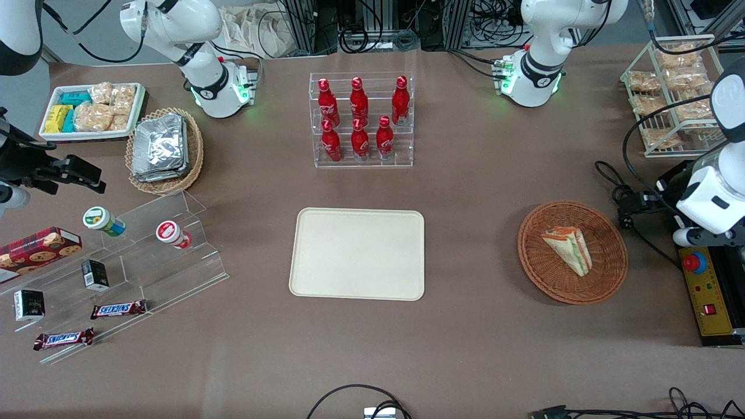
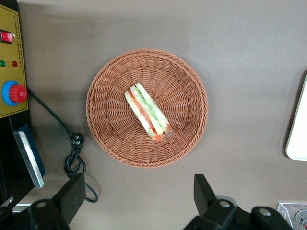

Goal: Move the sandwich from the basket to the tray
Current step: 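Lower the open left gripper over the sandwich in the wicker basket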

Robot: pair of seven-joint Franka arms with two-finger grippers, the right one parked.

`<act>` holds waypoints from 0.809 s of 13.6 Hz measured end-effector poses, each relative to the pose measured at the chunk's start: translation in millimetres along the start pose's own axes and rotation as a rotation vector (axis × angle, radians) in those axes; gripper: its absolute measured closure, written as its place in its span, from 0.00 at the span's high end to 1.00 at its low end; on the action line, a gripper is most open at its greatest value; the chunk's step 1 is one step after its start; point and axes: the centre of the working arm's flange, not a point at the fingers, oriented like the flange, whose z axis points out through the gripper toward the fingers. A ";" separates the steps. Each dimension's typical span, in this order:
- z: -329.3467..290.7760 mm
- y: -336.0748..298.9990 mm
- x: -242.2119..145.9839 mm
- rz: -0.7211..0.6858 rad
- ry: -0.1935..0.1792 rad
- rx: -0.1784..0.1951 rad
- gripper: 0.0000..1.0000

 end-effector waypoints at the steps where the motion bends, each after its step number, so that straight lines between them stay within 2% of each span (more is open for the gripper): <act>1: 2.4 0.1 2.2 0.000 -0.004 0.001 1.00; 5: 18.6 0.5 9.9 -0.008 -0.032 0.004 1.00; 7: 40.4 0.6 18.9 -0.084 -0.051 0.009 1.00; 9: 66.7 -0.3 25.3 -0.210 -0.033 0.011 1.00; 11: 102.7 -2.2 24.4 -0.401 -0.005 0.009 1.00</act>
